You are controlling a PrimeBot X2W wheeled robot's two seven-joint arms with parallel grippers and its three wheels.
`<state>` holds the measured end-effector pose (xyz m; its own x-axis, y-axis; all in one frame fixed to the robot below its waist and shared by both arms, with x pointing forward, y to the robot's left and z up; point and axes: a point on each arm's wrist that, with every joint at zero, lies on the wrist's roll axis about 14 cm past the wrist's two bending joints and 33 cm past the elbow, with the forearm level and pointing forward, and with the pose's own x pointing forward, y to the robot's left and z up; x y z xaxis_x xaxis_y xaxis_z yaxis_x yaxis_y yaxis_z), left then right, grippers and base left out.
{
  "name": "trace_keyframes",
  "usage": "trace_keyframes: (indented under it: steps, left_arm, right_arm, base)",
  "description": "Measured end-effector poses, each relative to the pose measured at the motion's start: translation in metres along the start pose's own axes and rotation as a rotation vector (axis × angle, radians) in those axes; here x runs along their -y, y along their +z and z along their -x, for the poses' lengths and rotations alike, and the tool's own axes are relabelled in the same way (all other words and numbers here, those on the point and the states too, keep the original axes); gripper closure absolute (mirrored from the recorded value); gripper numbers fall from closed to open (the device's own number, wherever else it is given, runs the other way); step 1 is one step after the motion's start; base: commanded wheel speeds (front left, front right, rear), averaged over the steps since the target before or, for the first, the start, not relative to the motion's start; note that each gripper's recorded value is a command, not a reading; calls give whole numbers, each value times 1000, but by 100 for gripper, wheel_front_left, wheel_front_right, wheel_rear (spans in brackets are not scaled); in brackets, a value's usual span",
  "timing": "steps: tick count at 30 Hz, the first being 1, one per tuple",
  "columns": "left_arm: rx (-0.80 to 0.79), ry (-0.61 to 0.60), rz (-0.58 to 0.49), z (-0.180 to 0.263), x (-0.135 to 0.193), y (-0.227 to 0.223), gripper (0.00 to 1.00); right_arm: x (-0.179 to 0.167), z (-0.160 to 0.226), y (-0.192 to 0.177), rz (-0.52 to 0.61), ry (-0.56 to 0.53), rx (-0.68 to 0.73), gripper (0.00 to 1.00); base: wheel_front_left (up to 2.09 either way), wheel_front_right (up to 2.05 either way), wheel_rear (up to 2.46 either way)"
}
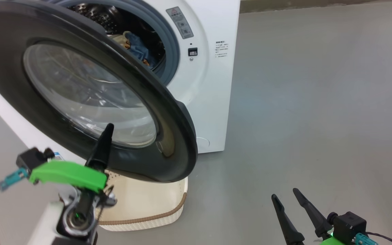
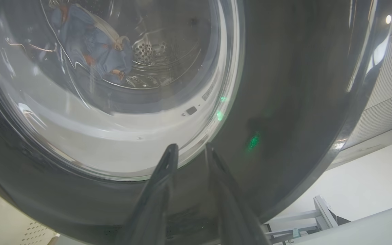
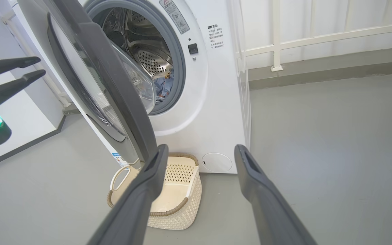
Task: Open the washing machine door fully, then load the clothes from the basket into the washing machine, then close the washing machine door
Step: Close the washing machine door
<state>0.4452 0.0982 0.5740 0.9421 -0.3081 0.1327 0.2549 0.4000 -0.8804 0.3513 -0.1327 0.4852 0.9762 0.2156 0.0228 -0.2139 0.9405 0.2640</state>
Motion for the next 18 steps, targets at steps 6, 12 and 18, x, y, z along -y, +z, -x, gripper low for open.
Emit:
trace_keyframes:
  steps: [6,12,18]
  left_arm:
    - [69,99,-266,26,-35,7,0]
    - [76,247,-521,61,-75,8,0]
    - [91,362,-657,101,-100,16,0]
  right_arm:
    - [-2,-4,2,0,8,7,0]
    - [-2,-4,6,-2,6,19,0]
    - [0,-4,10,-1,-1,32,0]
  base:
    - [0,0,0]
    - [0,0,0]
    - [0,0,0]
